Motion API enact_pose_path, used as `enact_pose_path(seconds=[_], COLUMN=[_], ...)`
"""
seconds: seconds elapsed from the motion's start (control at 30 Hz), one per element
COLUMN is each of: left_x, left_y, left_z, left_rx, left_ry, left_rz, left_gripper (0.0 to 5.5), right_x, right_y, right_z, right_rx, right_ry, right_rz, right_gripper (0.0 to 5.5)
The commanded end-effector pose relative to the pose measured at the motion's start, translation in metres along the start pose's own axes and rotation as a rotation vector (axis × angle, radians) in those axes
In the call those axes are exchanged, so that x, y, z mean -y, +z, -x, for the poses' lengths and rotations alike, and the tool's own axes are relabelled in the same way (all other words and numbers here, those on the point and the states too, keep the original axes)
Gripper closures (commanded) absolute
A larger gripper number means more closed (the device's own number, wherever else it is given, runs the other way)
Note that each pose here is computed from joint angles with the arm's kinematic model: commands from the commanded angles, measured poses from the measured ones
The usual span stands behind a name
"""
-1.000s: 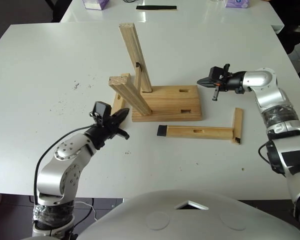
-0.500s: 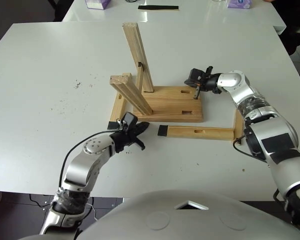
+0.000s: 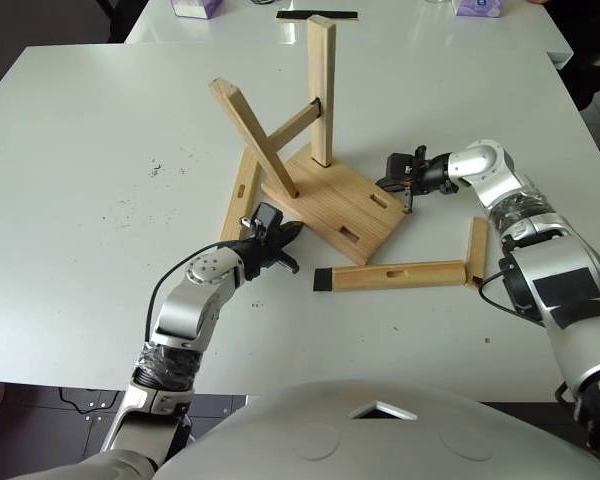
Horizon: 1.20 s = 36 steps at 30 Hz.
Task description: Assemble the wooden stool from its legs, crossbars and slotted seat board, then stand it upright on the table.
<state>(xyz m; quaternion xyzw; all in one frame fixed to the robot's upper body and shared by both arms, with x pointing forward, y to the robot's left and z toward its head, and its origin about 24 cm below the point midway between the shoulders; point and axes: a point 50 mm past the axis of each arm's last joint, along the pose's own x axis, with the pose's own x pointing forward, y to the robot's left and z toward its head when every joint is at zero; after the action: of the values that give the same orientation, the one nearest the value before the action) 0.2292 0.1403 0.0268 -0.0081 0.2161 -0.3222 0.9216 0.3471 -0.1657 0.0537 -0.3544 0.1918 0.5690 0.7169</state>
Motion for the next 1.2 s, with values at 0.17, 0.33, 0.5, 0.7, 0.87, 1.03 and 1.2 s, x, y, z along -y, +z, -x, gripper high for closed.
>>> enact_pose_path(seconds=[0.17,0.33,0.5,0.7,0.87,1.03,1.2], left_x=[-0.006,-0.01,-0.015,-0.026,-0.032,-0.029,-0.04], left_y=[0.006,0.007,0.008,0.016,0.016,0.015,0.017], left_z=[-0.005,-0.004,-0.005,-0.013,-0.015,-0.011,0.008], left_rx=[-0.007,-0.005,-0.005,0.018,0.031,0.048,0.084], left_ry=[-0.032,-0.033,-0.024,0.003,0.036,0.038,0.153], left_rz=[-0.041,-0.041,-0.04,-0.043,-0.034,-0.015,0.001], left_gripper=[5.5,5.5,5.5,5.5,5.5,5.5,5.5], right_x=[-0.03,-0.05,-0.064,-0.068,-0.067,-0.061,-0.049], right_y=[0.01,0.01,0.014,0.019,0.019,0.016,0.013], right_z=[-0.018,-0.017,-0.018,-0.019,-0.017,-0.009,0.024], right_rx=[0.169,0.212,0.237,0.243,0.236,0.231,0.232], right_ry=[0.099,0.1,0.088,0.071,0.072,0.022,-0.052], right_rz=[-0.034,-0.066,-0.113,-0.139,-0.135,-0.138,-0.131], right_gripper=[5.47,5.47,5.47,5.47,5.47,5.47,5.47])
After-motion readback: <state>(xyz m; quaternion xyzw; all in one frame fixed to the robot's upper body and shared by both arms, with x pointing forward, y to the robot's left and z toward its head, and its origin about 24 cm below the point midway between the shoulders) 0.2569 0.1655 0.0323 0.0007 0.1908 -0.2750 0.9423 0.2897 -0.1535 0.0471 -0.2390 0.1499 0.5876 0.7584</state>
